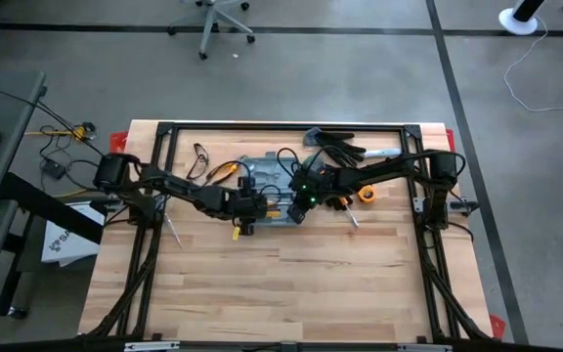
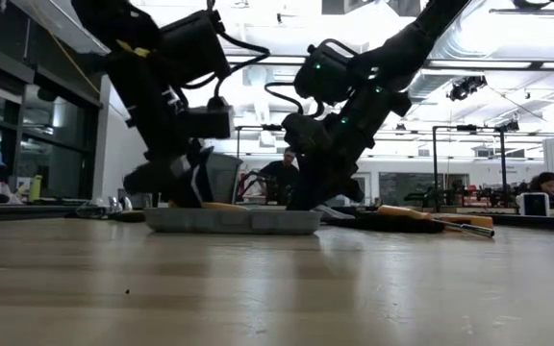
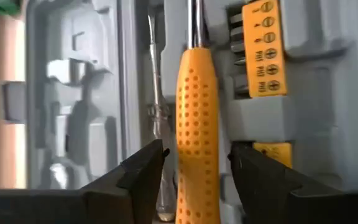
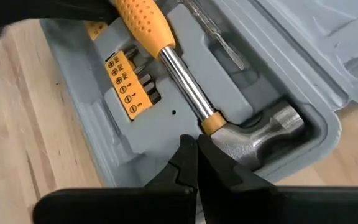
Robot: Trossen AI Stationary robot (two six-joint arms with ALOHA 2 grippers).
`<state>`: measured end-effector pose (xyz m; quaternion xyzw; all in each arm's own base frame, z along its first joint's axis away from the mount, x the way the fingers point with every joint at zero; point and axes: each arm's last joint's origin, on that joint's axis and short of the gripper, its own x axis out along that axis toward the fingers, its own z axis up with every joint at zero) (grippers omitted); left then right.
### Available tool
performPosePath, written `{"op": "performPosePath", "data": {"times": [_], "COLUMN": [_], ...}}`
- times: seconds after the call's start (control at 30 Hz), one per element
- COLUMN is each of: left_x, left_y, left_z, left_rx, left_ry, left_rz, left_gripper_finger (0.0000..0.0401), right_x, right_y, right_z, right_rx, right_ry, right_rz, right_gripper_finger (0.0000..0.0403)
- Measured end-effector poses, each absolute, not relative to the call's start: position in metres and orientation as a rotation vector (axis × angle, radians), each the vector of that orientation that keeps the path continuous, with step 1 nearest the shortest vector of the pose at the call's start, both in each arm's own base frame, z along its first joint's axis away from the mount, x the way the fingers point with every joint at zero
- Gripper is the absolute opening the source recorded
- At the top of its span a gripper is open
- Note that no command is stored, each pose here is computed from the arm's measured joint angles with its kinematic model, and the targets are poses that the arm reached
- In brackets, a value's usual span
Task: Prefit tool cases
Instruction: Remove the yellow hammer from the gray toolbox
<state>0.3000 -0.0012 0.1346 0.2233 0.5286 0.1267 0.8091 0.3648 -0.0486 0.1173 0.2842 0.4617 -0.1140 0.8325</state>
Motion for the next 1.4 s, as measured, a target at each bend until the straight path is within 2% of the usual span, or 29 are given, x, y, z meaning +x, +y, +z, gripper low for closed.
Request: {"op": "performPosePath", "data": {"times": [0.13, 0.33, 0.43, 0.53, 0.6, 0.8, 1.0, 1.2, 1.4], "left_x": [0.306, 0.310, 0.312, 0.314, 0.316, 0.318, 0.317, 0.315, 0.298], "left_y": [0.003, 0.007, 0.011, 0.019, 0.027, 0.042, 0.044, 0.043, 0.043], "left_z": [0.122, 0.107, 0.106, 0.107, 0.108, 0.121, 0.147, 0.162, 0.160], "left_rx": [0.565, 0.563, 0.506, 0.359, 0.256, 0.108, 0.160, 0.170, 0.164], "left_ry": [1.138, 1.163, 1.156, 1.152, 1.135, 1.109, 1.065, 1.023, 1.178], "left_rz": [0.352, 0.403, 0.388, 0.406, 0.434, 0.436, 0.435, 0.388, 0.425], "left_gripper_finger": [0.0175, 0.0153, 0.0107, 0.0031, 0.0011, 0.0001, 0.0000, 0.0001, 0.0015], "right_x": [0.365, 0.362, 0.358, 0.355, 0.355, 0.355, 0.343, 0.340, 0.344], "right_y": [-0.049, -0.046, -0.043, -0.039, -0.036, -0.033, -0.039, -0.038, -0.039], "right_z": [0.117, 0.113, 0.107, 0.103, 0.102, 0.115, 0.143, 0.141, 0.143], "right_rx": [0.605, 0.632, 0.691, 0.738, 0.757, 0.769, 0.714, 0.674, 0.677], "right_ry": [0.976, 0.974, 0.947, 0.912, 0.895, 0.844, 0.826, 0.863, 0.824], "right_rz": [-0.239, -0.228, -0.217, -0.211, -0.204, -0.194, -0.281, -0.287, -0.283], "right_gripper_finger": [0.0000, 0.0000, 0.0000, 0.0000, 0.0000, 0.0000, 0.0000, 0.0000, 0.0000]}}
